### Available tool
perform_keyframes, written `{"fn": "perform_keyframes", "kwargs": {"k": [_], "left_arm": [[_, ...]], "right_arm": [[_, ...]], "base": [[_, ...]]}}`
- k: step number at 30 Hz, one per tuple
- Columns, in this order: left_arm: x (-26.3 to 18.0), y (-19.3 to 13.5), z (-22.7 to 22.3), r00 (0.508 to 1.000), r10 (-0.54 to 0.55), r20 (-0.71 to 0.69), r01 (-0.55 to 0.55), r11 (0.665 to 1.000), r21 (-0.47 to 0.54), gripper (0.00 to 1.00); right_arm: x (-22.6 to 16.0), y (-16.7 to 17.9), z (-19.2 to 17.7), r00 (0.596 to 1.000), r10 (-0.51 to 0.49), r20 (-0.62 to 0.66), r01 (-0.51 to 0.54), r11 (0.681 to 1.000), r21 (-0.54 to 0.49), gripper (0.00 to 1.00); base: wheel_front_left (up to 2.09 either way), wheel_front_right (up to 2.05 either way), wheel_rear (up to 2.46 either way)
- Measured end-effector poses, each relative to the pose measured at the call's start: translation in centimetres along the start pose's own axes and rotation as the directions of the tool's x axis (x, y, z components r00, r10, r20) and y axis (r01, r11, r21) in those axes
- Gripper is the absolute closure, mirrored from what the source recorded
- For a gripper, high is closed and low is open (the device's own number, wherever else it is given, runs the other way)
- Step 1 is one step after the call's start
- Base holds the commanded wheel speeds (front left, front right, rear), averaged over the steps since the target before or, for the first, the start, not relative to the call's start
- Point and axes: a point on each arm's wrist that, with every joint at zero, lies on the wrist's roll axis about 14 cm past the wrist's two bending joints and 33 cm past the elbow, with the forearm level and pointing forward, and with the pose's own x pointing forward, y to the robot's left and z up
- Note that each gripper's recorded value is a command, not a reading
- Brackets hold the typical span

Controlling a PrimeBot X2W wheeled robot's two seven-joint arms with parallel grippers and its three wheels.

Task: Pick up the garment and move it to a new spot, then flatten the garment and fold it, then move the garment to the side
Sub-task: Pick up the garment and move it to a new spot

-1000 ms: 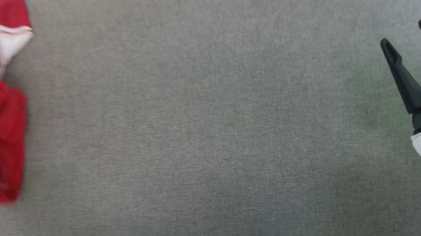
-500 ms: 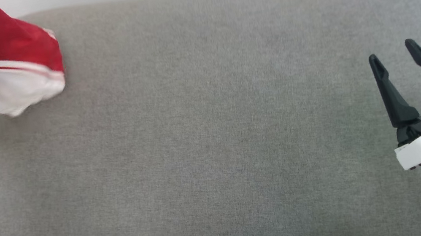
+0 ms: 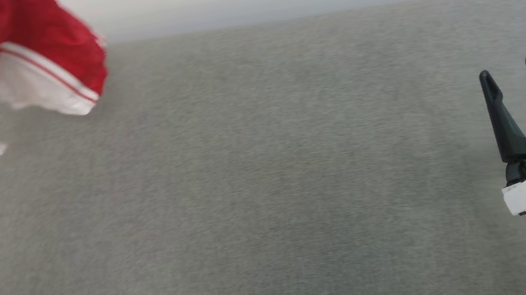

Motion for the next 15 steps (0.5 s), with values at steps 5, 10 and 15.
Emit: {"fn": "perform_keyframes", "kwargs": {"k": [5, 10, 15], "left_arm": [[0.2, -5.2, 2.5, 0.990, -0.139, 0.031, 0.138, 0.990, 0.030, 1.00], [-0.1, -12.6, 3.7, 0.949, -0.314, 0.035, 0.313, 0.949, 0.033, 1.00], [-1.7, -22.3, 1.1, 0.845, -0.532, -0.063, 0.533, 0.846, 0.004, 1.00]], "right_arm": [[-1.6, -2.2, 1.1, 0.997, -0.075, 0.028, 0.076, 0.997, -0.014, 0.00], [-3.4, -4.4, 1.9, 0.987, -0.156, 0.049, 0.157, 0.987, -0.019, 0.00], [-5.3, -6.5, 1.7, 0.972, -0.232, 0.042, 0.233, 0.972, -0.019, 0.00]], "base": [[0.00, 0.00, 0.00], [0.00, 0.00, 0.00], [0.00, 0.00, 0.00]]}}
